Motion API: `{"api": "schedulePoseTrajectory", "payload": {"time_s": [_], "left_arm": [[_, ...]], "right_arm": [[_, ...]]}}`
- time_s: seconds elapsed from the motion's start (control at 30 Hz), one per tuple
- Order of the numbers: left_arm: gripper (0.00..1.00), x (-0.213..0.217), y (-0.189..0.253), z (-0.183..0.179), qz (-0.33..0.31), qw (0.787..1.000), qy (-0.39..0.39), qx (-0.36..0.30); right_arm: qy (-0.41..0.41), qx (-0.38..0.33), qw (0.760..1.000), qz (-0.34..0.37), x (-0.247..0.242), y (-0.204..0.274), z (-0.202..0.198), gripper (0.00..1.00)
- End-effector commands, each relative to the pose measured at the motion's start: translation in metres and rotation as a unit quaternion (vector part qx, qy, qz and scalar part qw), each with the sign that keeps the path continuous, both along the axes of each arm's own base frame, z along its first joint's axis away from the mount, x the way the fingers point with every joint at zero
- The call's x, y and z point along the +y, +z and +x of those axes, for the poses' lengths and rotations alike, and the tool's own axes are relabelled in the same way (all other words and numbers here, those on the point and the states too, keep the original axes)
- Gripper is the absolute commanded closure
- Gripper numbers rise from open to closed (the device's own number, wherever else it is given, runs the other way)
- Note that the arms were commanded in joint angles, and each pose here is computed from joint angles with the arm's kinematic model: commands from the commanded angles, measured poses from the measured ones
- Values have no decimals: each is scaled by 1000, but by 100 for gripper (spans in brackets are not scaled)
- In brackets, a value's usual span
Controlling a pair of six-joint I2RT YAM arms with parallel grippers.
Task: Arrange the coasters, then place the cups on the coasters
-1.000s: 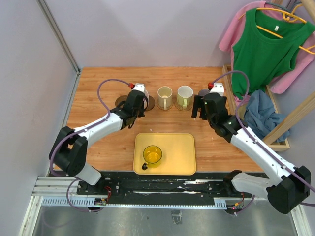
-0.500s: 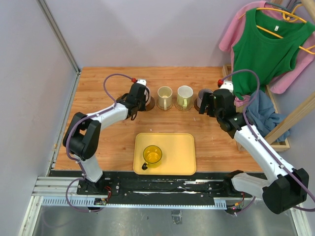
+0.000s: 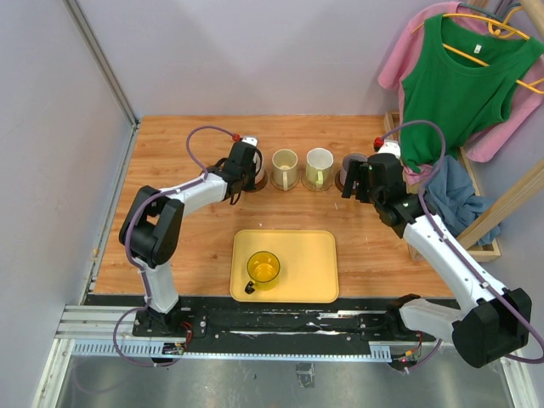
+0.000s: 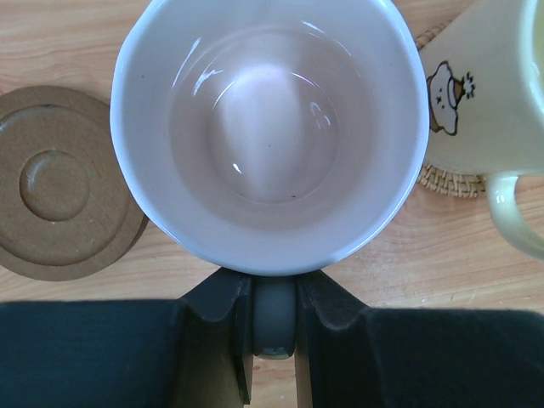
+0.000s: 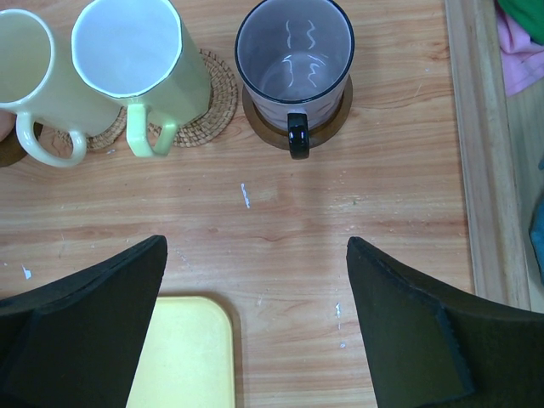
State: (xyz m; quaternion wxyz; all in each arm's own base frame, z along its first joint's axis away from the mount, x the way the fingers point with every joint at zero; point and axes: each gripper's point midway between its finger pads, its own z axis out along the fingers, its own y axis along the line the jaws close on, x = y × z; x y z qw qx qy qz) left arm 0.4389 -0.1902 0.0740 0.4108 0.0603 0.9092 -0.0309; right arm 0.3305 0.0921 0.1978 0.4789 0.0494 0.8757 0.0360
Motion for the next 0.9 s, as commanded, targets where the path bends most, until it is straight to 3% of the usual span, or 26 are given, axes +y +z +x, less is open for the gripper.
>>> {"api": "schedulePoseTrajectory", "payload": {"time_s": [0.0,0.47,0.7,0.87], "left_arm": [[100,-5,30,22,-22,999,11,-45],[98,-1,22,17,-18,999,24,-27],[57,6,21,14,-4,999,35,-23],[39,9,23,11,0,999,36,-26]], "right_arm": [[-4,12,1000,4,-3,-7,-1,12],[8,22,1000,19,5,-13,0,12],[15,29,999,27,9,-16,0,12],[18,32,999,31,12,-18,0,12]]}}
